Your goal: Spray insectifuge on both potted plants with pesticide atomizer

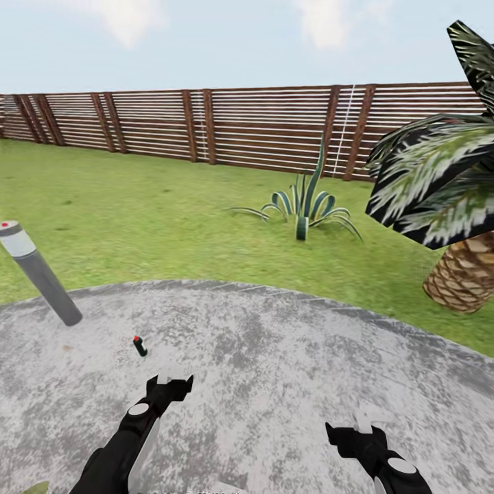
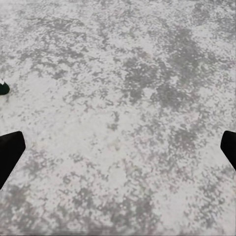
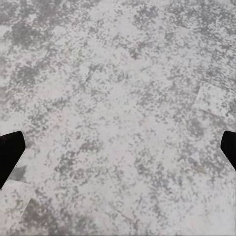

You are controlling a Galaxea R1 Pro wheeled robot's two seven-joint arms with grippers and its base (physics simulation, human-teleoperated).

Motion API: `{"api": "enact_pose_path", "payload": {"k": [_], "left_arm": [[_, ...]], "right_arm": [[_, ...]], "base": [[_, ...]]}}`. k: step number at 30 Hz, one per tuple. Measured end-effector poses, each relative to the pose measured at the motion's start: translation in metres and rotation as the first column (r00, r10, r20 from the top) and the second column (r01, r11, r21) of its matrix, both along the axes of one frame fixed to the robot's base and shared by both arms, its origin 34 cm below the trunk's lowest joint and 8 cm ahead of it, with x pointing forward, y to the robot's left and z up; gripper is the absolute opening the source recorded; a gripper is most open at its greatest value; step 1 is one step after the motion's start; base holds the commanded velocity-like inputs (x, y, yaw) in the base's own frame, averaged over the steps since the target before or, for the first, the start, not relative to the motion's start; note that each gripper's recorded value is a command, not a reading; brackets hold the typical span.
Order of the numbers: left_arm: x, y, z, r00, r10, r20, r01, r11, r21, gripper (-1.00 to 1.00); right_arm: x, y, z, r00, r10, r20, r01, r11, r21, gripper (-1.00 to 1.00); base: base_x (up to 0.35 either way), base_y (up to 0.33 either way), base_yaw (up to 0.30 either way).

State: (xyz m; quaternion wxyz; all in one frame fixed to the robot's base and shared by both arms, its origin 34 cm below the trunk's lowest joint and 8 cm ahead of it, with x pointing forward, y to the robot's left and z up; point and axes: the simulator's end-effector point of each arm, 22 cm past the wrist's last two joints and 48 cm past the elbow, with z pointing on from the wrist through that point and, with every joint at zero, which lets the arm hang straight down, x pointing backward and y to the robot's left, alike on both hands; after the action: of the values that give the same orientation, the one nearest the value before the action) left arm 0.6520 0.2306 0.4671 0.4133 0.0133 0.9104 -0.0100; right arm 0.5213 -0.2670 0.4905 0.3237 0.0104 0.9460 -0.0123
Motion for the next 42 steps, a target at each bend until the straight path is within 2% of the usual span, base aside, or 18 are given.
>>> {"api": "enact_pose_path", "payload": {"k": [5,13,17,31,42], "left_arm": [[0.000,-0.001,-0.002,1.000,0.001,-0.009,-0.001,1.000,-0.002,1.00],[-0.007,-0.001,-0.014,0.996,0.001,-0.088,-0.001,1.000,0.000,1.00],[-0.012,0.000,-0.020,0.995,0.000,-0.104,0.000,1.000,0.003,1.00],[-0.018,0.000,-0.029,0.992,0.001,-0.122,-0.001,1.000,0.000,1.00],[-0.018,0.000,-0.028,0.993,0.003,-0.122,-0.003,1.000,-0.002,1.00]], "right_arm": [[0.000,0.000,-0.001,1.000,0.001,-0.002,-0.001,1.000,0.001,1.00],[-0.002,0.001,-0.005,1.000,0.000,-0.013,0.000,1.000,0.003,1.00],[-0.003,0.001,-0.007,1.000,0.001,-0.019,-0.001,1.000,0.003,1.00],[-0.005,-0.001,-0.011,1.000,0.003,-0.029,-0.003,1.000,0.000,1.00],[-0.002,-0.003,-0.007,1.000,-0.001,-0.020,0.001,1.000,-0.007,1.00]], "base": [[0.000,0.000,0.253],[0.000,0.000,0.240],[0.000,0.000,0.232],[0.011,0.000,0.192],[0.318,0.000,0.004]]}}
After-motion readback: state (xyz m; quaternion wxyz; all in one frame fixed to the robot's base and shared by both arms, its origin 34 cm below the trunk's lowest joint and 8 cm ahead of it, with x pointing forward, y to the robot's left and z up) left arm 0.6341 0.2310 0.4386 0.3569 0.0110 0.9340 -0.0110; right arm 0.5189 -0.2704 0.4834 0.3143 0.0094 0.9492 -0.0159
